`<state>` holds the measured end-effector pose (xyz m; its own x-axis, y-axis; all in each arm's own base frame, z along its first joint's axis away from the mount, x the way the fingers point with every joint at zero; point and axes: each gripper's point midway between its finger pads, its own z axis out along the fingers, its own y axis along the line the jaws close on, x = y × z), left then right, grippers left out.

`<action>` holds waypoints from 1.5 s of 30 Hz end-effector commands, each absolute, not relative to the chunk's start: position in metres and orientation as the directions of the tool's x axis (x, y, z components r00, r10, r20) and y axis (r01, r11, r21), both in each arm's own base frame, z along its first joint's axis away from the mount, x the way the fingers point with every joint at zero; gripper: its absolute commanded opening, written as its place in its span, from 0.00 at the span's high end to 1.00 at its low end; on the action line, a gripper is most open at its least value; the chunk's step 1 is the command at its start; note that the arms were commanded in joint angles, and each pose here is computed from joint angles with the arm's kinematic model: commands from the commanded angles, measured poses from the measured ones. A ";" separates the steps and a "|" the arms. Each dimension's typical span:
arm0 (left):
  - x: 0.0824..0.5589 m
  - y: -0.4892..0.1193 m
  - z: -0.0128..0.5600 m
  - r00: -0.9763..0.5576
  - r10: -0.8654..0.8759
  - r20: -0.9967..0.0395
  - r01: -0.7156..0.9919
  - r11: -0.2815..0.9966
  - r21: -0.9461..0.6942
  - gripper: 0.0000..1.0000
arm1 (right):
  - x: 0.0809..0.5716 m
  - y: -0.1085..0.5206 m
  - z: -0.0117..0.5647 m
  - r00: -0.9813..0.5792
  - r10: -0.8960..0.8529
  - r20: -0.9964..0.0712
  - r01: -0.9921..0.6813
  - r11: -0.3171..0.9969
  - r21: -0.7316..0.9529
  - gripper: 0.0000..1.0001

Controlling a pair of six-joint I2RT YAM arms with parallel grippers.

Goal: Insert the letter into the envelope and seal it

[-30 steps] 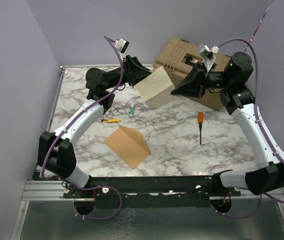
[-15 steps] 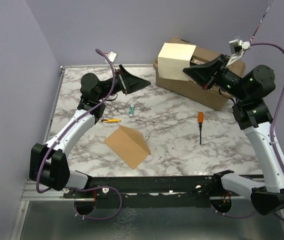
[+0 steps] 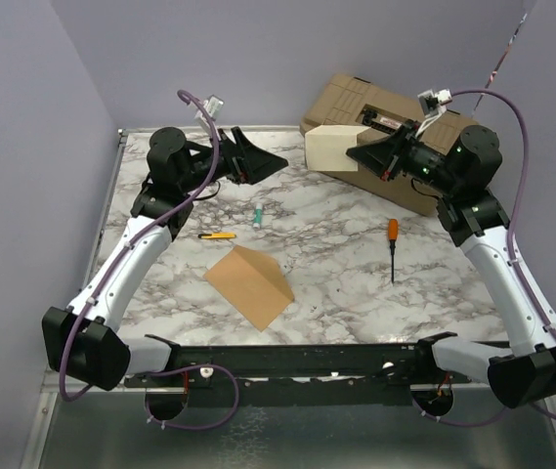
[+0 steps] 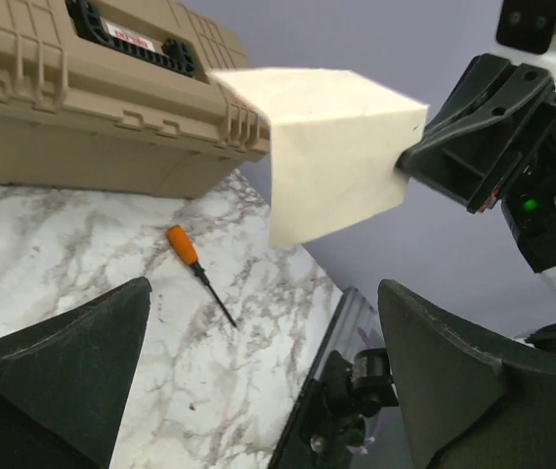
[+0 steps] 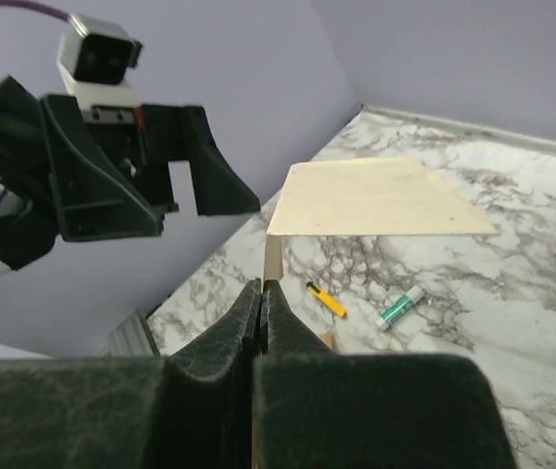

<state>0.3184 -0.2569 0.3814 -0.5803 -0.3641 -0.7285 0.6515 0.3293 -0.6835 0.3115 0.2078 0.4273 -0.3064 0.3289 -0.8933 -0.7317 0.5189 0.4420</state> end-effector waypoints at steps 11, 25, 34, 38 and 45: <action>0.280 -0.261 0.454 -0.340 -0.352 -0.872 0.869 0.236 -0.434 0.05 | 0.238 0.245 0.407 -0.391 0.071 -0.918 -0.917 0.050 0.395 0.99; 0.230 -0.307 0.401 -0.355 -0.157 -0.921 0.930 0.039 -0.365 0.46 | 0.235 0.251 0.407 -0.379 0.019 -0.925 -0.925 -0.027 0.378 0.99; 0.236 -0.308 0.387 -0.369 -0.148 -0.918 0.922 0.065 -0.381 0.41 | 0.230 0.250 0.403 -0.380 -0.010 -0.925 -0.923 -0.057 0.380 0.99; 0.236 -0.311 0.379 -0.388 -0.127 -0.913 0.917 0.049 -0.396 0.49 | 0.239 0.252 0.406 -0.396 0.017 -0.918 -0.918 -0.030 0.396 0.99; 0.244 -0.312 0.371 -0.371 -0.106 -0.923 0.921 0.085 -0.380 0.88 | 0.242 0.254 0.407 -0.430 0.047 -0.902 -0.903 -0.037 0.428 0.99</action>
